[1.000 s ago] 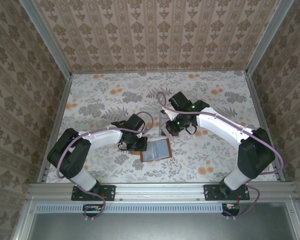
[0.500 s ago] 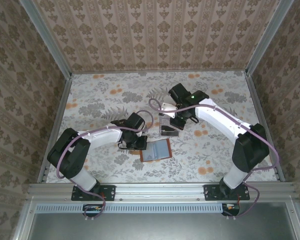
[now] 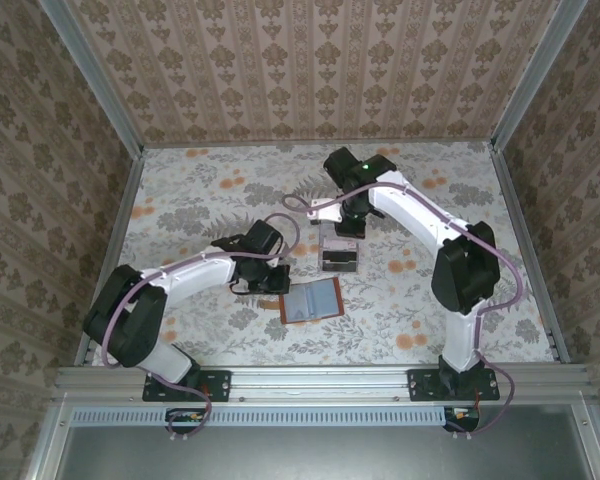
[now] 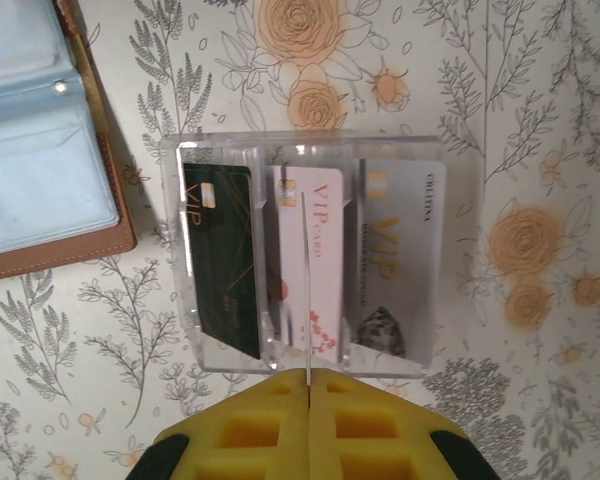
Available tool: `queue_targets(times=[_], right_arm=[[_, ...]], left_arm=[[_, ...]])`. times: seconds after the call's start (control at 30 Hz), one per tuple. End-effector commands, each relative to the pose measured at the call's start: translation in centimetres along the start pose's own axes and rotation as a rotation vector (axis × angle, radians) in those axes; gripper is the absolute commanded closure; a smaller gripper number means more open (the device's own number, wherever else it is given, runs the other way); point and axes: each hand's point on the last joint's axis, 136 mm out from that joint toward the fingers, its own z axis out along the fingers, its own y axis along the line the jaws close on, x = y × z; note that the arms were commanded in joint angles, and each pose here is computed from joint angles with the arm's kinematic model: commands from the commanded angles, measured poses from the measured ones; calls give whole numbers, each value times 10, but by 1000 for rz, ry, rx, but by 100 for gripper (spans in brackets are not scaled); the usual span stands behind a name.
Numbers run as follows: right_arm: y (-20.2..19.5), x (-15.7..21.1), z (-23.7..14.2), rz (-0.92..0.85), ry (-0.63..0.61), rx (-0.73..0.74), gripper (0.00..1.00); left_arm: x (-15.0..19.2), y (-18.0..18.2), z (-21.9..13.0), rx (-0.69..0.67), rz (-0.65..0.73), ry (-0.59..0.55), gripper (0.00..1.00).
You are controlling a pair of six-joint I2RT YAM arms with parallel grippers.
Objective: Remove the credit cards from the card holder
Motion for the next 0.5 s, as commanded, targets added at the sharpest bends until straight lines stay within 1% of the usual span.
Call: queue_targets(times=[0.0,0.27,0.47], right_arm=[[1,8,-1,-57,51,-48,100],[-12,5,5,-75,65,-74,100],[-2,6,8,-69,77,-157,100]], left_arm=[[1,7,-7,-17,-22,-17,94],[3,16,-10,-27,-46,-16,95],[3,18,-11,-26,-55,-18,95]])
